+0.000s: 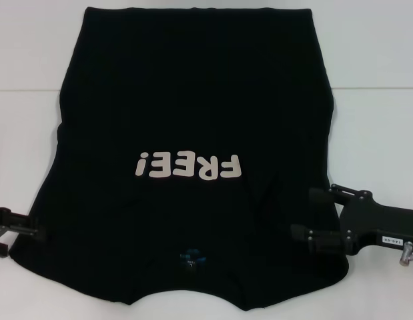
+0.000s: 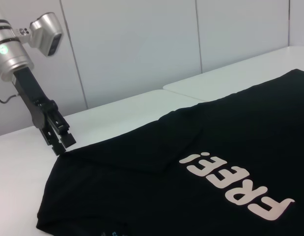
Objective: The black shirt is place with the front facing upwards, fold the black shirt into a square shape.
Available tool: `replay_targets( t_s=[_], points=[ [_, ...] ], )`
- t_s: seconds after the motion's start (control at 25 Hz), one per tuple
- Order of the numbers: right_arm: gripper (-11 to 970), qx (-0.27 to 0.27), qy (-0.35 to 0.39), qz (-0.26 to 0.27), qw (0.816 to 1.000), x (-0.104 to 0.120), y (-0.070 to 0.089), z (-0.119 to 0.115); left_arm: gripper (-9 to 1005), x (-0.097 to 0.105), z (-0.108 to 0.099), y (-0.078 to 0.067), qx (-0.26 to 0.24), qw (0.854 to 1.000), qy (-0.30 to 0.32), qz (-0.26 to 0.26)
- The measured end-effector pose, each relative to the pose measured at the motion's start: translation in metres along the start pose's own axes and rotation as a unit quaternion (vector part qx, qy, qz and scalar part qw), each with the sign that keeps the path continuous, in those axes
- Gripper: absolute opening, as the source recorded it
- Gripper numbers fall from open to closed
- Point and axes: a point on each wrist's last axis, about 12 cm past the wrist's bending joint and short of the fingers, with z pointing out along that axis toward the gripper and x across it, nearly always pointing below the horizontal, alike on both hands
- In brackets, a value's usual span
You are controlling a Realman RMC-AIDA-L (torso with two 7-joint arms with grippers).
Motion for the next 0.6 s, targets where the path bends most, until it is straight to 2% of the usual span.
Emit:
replay_targets(
  t_s=[0.32,0.6],
  points=[
    [928,-0.002,0.001,-0.003,1.0,-0.0024,-0.0014,-0.0008,934,-0.0005,0.0009,0.0051,-0.011,1.0,-0.009,-0.003],
    [925,-0.002,0.001,-0.004,1.0,-0.0029,-0.0017,-0.0005,934,0.001,0.006,0.0019,0.0,1.0,0.001,-0.005]
  ],
)
